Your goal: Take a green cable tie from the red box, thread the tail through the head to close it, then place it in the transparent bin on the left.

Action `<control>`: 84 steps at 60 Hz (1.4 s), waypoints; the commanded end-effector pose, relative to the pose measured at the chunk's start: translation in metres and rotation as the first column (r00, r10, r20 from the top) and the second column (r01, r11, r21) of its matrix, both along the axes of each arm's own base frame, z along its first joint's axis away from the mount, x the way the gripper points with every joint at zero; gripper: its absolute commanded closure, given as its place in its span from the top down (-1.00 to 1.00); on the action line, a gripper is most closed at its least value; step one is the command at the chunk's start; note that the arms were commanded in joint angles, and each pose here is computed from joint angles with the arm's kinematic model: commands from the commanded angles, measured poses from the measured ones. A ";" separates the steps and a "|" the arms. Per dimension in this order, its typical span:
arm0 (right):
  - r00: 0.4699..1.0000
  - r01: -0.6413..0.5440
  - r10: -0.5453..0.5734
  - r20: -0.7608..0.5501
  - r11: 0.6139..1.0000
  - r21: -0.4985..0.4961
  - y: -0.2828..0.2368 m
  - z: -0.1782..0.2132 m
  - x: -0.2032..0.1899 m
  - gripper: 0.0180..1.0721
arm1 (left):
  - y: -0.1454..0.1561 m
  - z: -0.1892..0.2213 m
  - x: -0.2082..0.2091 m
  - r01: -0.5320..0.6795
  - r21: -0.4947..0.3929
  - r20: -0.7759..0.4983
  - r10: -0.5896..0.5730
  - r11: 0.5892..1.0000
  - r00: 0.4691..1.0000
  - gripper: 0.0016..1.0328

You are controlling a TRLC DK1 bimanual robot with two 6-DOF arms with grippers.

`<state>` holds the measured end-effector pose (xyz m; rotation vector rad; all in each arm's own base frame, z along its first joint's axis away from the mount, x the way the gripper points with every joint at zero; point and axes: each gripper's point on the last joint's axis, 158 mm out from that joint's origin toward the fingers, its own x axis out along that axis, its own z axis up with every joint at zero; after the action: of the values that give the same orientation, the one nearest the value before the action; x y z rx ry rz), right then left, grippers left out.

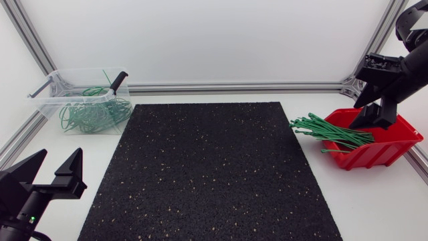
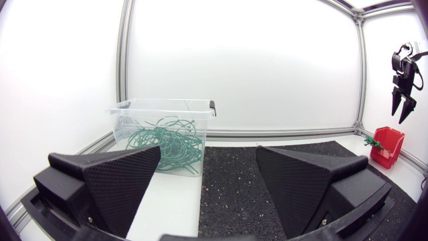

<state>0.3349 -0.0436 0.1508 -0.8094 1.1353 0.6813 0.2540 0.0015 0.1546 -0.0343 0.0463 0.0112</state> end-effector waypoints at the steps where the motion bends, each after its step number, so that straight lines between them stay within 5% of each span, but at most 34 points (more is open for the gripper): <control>1: 0.988 -0.141 0.139 -0.073 0.990 -0.025 0.000 -0.017 -0.009 0.72 | 0.003 -0.023 0.000 -0.016 -0.020 -0.050 0.015 1.000 0.999 0.93; 20: 0.944 -0.258 0.250 -0.216 0.966 -0.009 -0.001 -0.065 -0.020 0.28 | 0.002 -0.022 0.000 -0.014 -0.020 -0.047 0.013 1.000 0.999 0.93; 39: 0.905 -0.396 0.383 -0.186 0.918 -0.035 0.006 -0.106 -0.027 0.17 | 0.002 -0.023 0.000 -0.013 -0.020 -0.049 0.012 1.000 0.999 0.93; 51: 0.894 -0.426 0.416 -0.166 0.904 -0.027 0.016 -0.107 -0.029 -0.19 | 0.002 -0.022 0.000 -0.013 -0.020 -0.047 0.012 1.000 0.999 0.93; 75: 0.893 -0.434 0.424 -0.151 0.900 -0.044 0.014 -0.113 -0.024 -0.21 | 0.002 -0.022 0.000 -0.013 -0.020 -0.049 0.012 1.000 0.999 0.93; 80: 0.893 -0.434 0.424 -0.151 0.900 -0.044 0.014 -0.113 -0.024 -0.58 | 0.002 -0.022 0.000 -0.011 -0.020 -0.049 0.010 1.000 0.999 0.93; 84: 0.893 -0.434 0.424 -0.151 0.900 -0.044 0.014 -0.113 -0.023 -0.65 | 0.002 -0.022 0.000 -0.011 -0.020 -0.049 0.010 1.000 0.999 0.93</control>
<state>0.3193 -0.0325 0.0438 -1.0971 1.1175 1.0430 0.2540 0.0016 0.1546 -0.0343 0.0463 0.0116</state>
